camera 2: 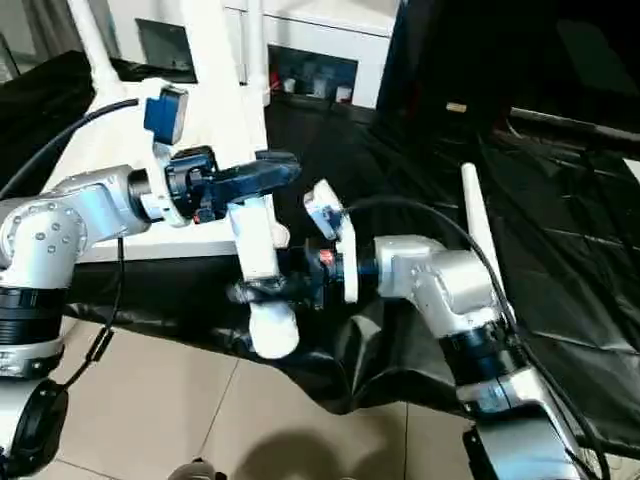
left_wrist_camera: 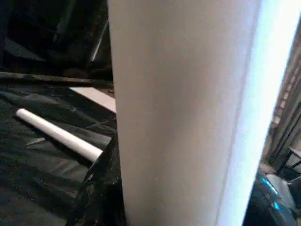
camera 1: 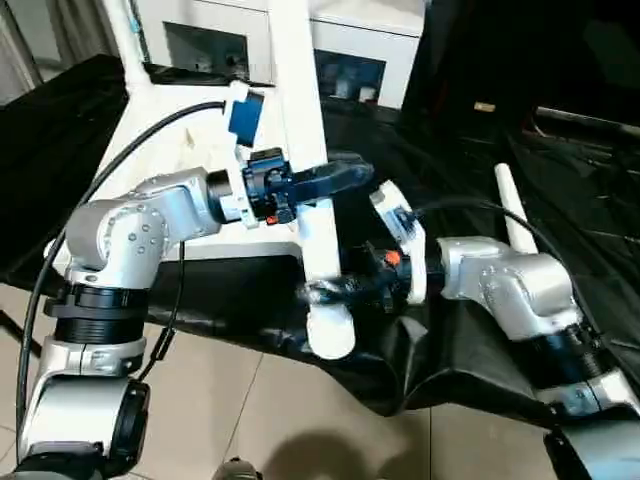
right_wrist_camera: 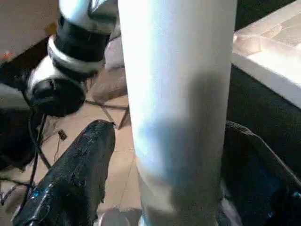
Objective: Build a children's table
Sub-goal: Pick table leg
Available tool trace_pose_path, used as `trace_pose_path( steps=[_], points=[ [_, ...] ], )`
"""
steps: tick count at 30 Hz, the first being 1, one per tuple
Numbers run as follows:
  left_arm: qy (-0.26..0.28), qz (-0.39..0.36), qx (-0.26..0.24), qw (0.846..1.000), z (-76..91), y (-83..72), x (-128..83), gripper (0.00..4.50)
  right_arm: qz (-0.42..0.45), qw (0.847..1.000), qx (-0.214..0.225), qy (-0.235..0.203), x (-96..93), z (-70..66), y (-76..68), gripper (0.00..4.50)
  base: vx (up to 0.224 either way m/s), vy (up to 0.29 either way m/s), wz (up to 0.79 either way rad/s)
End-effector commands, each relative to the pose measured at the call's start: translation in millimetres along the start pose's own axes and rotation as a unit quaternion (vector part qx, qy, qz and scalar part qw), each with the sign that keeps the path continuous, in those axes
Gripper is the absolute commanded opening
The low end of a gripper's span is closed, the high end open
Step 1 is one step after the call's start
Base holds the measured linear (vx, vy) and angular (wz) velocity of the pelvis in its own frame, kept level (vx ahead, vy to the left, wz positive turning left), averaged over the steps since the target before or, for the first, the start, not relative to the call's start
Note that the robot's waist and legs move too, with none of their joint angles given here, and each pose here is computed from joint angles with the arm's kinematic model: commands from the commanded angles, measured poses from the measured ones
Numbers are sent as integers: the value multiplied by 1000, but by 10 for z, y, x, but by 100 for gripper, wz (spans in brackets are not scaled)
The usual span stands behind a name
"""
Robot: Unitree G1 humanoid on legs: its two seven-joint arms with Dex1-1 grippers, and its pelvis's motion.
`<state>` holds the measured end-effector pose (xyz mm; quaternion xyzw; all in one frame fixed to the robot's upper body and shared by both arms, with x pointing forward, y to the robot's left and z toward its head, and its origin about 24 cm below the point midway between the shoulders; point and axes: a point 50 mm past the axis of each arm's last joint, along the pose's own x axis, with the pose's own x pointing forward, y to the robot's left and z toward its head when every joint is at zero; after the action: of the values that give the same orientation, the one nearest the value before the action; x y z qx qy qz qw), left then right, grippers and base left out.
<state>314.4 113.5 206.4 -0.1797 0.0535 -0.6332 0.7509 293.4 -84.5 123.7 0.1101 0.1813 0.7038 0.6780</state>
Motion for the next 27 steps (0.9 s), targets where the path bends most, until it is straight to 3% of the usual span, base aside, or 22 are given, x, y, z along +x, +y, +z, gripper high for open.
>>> trace_pose_path(
  steps=[1, 5, 25, 27],
  points=[
    [-1, -12, 2, 1000, 57, -20, 29, 168, -1, 1000, -27, 9, -6, 30, 16, 349, 0, 0, 0],
    [4, -15, -2, 1000, 46, -11, 55, 168, -12, 998, -57, 18, 55, 26, -6, 349, 0, 0, 0],
    [31, -29, 5, 999, 31, -40, 68, 168, -16, 998, -56, 31, 72, -31, -68, 349, 0, 0, 0],
    [32, -30, 5, 999, 32, -39, 68, 168, -16, 998, -55, 33, 70, -35, -70, 320, 0, 0, 0]
  ],
)
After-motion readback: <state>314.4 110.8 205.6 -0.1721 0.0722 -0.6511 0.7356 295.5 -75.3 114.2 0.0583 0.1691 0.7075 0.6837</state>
